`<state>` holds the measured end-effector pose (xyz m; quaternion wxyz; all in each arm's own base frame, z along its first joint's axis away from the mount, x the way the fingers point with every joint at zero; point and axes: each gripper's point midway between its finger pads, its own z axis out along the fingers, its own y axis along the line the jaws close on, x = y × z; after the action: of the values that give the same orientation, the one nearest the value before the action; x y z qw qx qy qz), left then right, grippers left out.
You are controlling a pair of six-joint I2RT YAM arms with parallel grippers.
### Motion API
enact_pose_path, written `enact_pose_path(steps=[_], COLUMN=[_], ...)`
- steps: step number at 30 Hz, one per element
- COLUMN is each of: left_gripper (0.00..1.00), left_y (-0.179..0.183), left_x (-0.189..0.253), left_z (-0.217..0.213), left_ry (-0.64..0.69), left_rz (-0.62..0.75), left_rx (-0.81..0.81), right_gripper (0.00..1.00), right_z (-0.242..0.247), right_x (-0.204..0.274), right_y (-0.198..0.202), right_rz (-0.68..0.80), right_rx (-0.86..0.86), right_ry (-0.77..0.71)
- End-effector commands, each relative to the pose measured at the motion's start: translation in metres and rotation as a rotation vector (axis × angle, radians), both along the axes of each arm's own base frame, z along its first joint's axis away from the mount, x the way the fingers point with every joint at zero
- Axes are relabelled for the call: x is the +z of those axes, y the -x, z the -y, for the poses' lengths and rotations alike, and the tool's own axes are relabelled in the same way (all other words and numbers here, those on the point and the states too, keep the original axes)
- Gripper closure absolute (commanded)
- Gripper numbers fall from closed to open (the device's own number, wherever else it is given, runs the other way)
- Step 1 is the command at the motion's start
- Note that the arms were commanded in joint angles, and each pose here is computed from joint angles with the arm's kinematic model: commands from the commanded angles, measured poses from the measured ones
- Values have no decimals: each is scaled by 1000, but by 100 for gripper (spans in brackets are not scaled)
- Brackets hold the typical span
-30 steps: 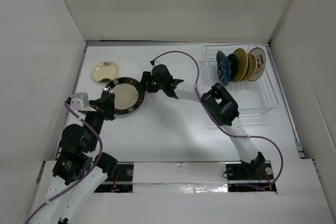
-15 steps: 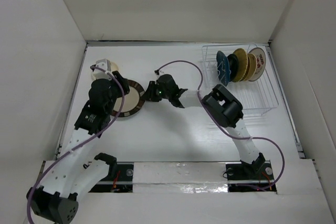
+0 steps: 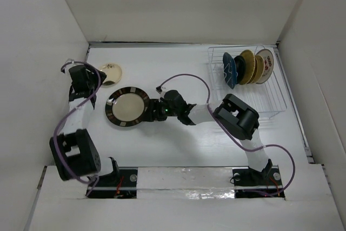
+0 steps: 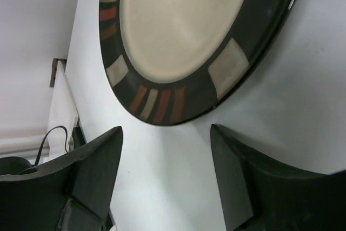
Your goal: Load the plates into the dish rack
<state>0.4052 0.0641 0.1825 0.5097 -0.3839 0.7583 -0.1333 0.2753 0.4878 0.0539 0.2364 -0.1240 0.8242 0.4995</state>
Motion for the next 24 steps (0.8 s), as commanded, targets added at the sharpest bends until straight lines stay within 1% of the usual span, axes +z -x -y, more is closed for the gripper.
enact_pose_path(steps=[1,2,3,4,5,6,7,9,10,11,12,13,16,17,18,21,24], left_gripper=[44,44,44,44,44,44,45,46,46,47,47,48,49,50,51,53,55], left_y=[-33,-43,-45,-53,-57,-62,-71,-77,-85,-85,-88,-94,-104,-108,-108,-112,-114], left_x=[1,-12,-29,-24,-32,-50,-44,-68,-63,-71,-85,-83,-107,-102,-113,-120,-131], left_z=[-15,-25,-26,-34,-38,-42,-54,-65,-73,-79,-81,-83,-83,-84,-82,-82,-83], left_ry=[85,90,97,76,69,64,46,60,49,57,64,65,100,106,122,135,134], left_rz=[40,7,-30,-27,-55,-100,-92,-157,-148,-169,-194,-188,-235,-219,-248,-249,-267], left_rx=[30,54,54,78,90,97,125,145,178,193,199,202,204,204,205,208,205], right_gripper=[21,16,16,13,13,13,12,12,12,12,12,13,12,13,12,13,14], right_z=[7,12,15,18,24,28,33,46,51,56,63,67,78,79,82,88,90], right_x=[38,47,41,55,55,58,74,73,76,89,84,85,98,95,99,102,108], right_y=[-5,-9,-10,-12,-12,-11,-10,-6,-4,-4,0,0,1,2,2,2,3], right_rz=[85,120,127,154,175,182,207,228,241,278,279,291,347,348,359,383,395], right_rx=[-23,-42,-53,-63,-74,-79,-86,-99,-102,-107,-108,-111,-115,-110,-112,-118,-127], right_ry=[-37,-22,4,-2,16,27,11,41,46,38,65,76,95,107,112,126,110])
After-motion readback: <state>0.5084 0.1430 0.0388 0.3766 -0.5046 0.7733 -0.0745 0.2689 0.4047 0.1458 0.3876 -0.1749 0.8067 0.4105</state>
